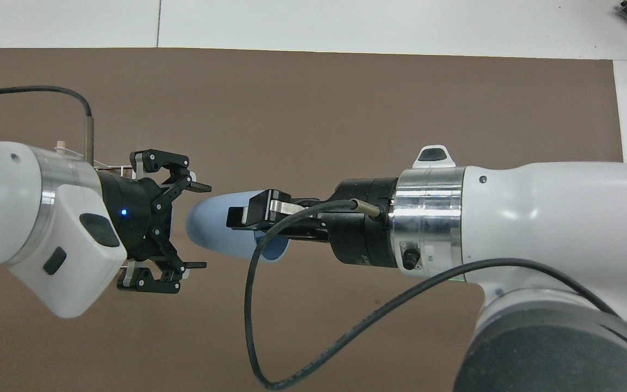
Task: Hang cup on cup holder
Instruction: 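Close the left gripper on the cup held by the right gripper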
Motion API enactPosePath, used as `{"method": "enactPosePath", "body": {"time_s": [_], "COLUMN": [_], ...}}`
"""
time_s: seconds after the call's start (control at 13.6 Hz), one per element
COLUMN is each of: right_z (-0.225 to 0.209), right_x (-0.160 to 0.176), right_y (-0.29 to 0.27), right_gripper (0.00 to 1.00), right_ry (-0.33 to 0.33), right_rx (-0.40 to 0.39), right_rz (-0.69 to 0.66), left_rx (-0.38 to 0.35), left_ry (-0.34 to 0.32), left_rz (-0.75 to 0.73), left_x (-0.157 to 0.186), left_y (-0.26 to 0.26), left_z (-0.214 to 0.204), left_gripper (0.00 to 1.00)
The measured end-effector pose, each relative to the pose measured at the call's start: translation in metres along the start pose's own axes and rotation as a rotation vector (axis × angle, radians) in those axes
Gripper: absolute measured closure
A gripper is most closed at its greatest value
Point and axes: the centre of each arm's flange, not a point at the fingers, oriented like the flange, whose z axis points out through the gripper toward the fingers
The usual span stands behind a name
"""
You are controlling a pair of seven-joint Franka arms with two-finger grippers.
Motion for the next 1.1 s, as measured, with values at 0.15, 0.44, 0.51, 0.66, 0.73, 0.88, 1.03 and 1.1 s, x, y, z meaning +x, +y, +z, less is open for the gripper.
{"method": "enactPosePath", "body": {"time_s": [0.15,0.44,0.51,0.66,0.73,0.88,1.03,1.1], "right_z": [0.000,0.000,0.000,0.000,0.000,0.000,0.000,0.000], "right_x": [0.000,0.000,0.000,0.000,0.000,-0.001,-0.002,-0.003], "right_y": [0.000,0.000,0.000,0.000,0.000,0.000,0.000,0.001], "right_gripper": [0.95,0.95,0.95,0.95,0.95,0.95,0.95,0.95], "right_ry": [0.000,0.000,0.000,0.000,0.000,-0.001,-0.002,-0.005], "right_rx": [0.000,0.000,0.000,0.000,0.000,0.000,-0.001,-0.002], "right_rz": [0.000,0.001,0.001,0.001,0.000,0.000,0.000,0.000], "left_rx": [0.003,0.014,0.021,0.040,0.049,0.056,0.058,0.065], "left_ry": [0.022,0.062,0.067,0.074,0.079,0.084,0.086,0.088], "left_rz": [0.000,-0.024,-0.022,-0.022,-0.020,-0.026,-0.031,-0.034], "left_x": [0.002,-0.002,0.002,0.013,0.017,0.023,0.025,0.025], "left_y": [0.004,0.005,0.007,0.012,0.013,0.014,0.015,0.014], "left_z": [-0.005,0.010,0.013,0.018,0.019,0.021,0.022,0.021], "left_gripper": [0.00,0.00,0.00,0.00,0.00,0.00,0.00,0.08]}}
